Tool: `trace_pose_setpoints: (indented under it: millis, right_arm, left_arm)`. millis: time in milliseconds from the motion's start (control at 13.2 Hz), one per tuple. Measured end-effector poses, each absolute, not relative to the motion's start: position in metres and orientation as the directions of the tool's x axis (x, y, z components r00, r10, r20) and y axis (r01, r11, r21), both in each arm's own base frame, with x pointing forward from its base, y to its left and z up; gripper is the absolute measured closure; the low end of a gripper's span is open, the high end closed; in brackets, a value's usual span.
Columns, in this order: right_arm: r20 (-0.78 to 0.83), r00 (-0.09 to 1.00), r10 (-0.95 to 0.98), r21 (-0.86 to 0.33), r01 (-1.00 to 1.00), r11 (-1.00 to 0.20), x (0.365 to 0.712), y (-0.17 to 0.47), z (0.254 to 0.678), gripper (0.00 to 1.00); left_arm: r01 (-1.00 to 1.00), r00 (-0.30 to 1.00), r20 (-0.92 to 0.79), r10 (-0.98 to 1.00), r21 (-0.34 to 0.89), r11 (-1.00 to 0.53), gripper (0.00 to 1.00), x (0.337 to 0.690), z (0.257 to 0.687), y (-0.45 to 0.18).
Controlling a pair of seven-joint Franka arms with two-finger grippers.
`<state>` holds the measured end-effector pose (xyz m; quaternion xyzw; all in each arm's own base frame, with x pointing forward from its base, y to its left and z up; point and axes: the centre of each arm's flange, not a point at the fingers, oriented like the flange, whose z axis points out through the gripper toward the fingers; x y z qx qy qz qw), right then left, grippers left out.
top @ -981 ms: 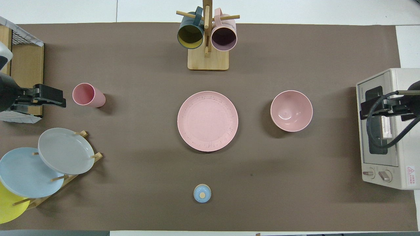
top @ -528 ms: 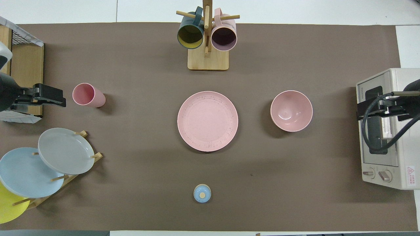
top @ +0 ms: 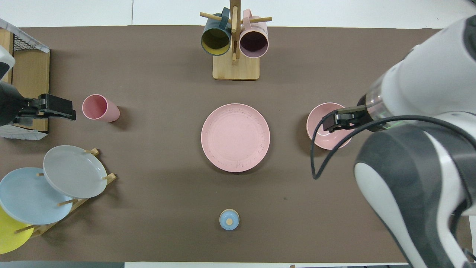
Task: Organize tableware
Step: 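Reach the right gripper to the pink bowl, grasp its rim, lift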
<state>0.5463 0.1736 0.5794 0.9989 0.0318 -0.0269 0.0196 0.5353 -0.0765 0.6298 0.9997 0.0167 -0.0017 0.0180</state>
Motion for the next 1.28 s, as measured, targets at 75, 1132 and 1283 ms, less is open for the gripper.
trace_pose_setpoints:
  millis: [75, 1132, 1283]
  right_arm:
    - [-0.036, 0.996, 0.078, 0.033, 0.08, -0.996, 0.556, 0.186, 0.564, 0.0]
    - [-0.005, 0.994, 0.107, 0.02, 0.107, -0.994, 0.546, 0.187, 0.345, 0.22]
    - [-0.006, 0.994, 0.107, 0.021, 0.107, -0.994, 0.545, 0.187, 0.344, 0.47]
  left_arm:
    - [0.033, 0.999, -0.004, 0.033, 0.036, -0.999, 0.0, 0.535, 0.63, -0.077]
    - [0.034, 0.999, 0.007, 0.034, 0.038, -0.999, 0.0, 0.537, 0.63, -0.076]
    - [0.034, 0.999, 0.01, 0.035, 0.038, -0.999, 0.0, 0.537, 0.629, -0.076]
